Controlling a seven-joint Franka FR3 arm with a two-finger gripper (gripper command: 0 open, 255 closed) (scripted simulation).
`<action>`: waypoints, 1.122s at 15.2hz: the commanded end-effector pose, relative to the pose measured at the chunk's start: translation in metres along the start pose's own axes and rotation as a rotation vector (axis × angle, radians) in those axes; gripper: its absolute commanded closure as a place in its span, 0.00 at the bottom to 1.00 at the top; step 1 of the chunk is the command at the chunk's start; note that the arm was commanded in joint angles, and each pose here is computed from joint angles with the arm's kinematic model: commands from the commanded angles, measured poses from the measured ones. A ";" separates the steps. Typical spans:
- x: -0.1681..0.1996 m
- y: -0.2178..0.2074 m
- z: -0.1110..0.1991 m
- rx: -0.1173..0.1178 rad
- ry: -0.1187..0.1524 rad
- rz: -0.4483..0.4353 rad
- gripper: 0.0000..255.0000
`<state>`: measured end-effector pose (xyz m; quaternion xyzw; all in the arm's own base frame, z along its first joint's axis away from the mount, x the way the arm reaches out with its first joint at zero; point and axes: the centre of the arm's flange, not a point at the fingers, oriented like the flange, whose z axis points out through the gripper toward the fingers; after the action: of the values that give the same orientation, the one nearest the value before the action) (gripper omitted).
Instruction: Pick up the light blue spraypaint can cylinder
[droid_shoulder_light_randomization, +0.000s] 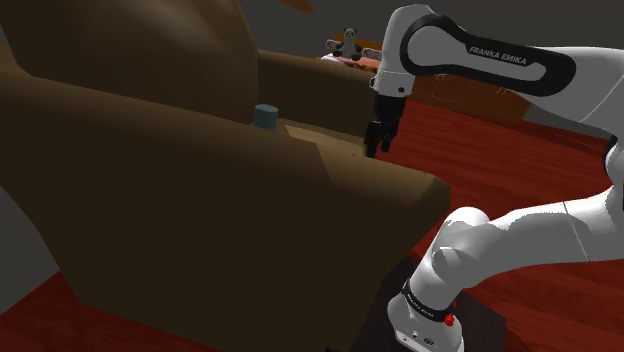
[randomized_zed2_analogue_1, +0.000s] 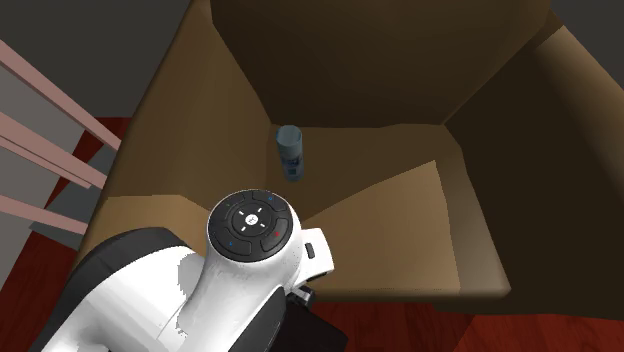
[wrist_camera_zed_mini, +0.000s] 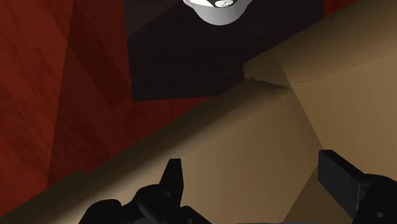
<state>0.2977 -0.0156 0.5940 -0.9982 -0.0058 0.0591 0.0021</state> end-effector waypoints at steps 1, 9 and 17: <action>0.000 0.000 0.000 0.000 0.000 0.000 0.00; 0.088 -0.041 -0.026 0.002 0.038 -0.032 0.00; 0.173 -0.085 -0.056 0.003 0.075 -0.064 0.00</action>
<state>0.4625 0.0663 0.6282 -0.9991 -0.0354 0.0242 0.0053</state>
